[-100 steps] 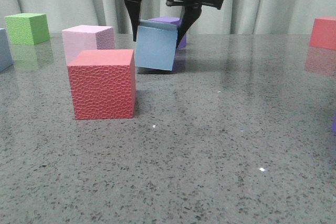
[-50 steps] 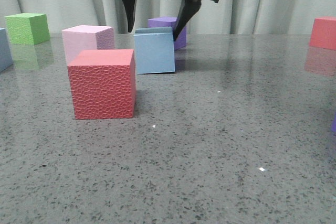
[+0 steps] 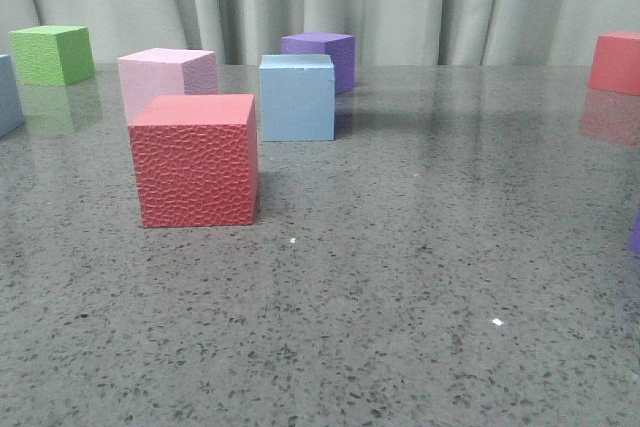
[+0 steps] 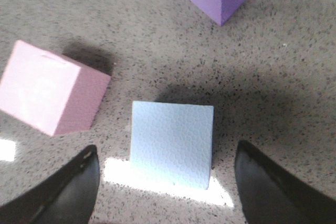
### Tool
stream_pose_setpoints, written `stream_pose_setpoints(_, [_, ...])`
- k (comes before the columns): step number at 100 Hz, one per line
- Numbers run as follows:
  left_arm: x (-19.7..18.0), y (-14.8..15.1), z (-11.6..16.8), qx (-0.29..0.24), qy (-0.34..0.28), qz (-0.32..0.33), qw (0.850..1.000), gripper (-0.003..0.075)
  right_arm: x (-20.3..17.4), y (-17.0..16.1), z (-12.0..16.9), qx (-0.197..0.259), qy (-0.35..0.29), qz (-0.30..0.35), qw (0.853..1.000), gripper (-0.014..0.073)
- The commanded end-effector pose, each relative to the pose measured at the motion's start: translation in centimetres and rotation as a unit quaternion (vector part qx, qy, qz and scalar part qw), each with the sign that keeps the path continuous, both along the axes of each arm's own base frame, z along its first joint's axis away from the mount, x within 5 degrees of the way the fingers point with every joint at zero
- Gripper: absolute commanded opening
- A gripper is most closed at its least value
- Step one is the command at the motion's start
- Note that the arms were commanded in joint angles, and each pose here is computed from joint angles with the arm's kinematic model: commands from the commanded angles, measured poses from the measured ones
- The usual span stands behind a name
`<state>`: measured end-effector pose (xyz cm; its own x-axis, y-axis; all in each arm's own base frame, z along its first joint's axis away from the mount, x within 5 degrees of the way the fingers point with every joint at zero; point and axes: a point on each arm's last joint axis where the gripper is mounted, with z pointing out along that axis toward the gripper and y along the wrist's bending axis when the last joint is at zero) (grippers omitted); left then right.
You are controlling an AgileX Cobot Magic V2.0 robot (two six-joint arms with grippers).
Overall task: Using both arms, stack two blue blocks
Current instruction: 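Set the light-blue cube down beside the purple cube, open and raise the right gripper, then move the left gripper down onto the other light-blue cube and grasp it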
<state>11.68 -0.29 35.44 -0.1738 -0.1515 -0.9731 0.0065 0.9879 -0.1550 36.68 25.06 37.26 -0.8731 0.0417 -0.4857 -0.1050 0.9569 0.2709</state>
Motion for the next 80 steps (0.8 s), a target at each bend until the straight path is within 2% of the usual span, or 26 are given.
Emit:
stream_pose_setpoints(1, [0.0,0.1,1.8,-0.009,-0.049,0.004,0.999,0.0619,-2.7,-2.2,4.9,-0.007,-0.037,0.012,0.999,0.0540])
stream_pose_setpoints(30, [0.0,0.1,1.8,-0.009,-0.048,0.004,0.999,0.0619,-5.6,-4.2,8.2,-0.007,-0.077,0.032,0.996,0.0540])
stream_pose_setpoints(49, [0.1,0.1,1.7,-0.009,-0.046,0.004,0.999,0.0619,-7.9,-6.2,7.6,-0.061,-0.088,0.024,0.994,0.0540])
stream_pose_setpoints(80, [0.3,0.1,1.7,-0.010,-0.045,0.005,0.999,0.0619,-13.6,-10.1,6.9,-0.013,-0.152,0.025,0.988,0.0540])
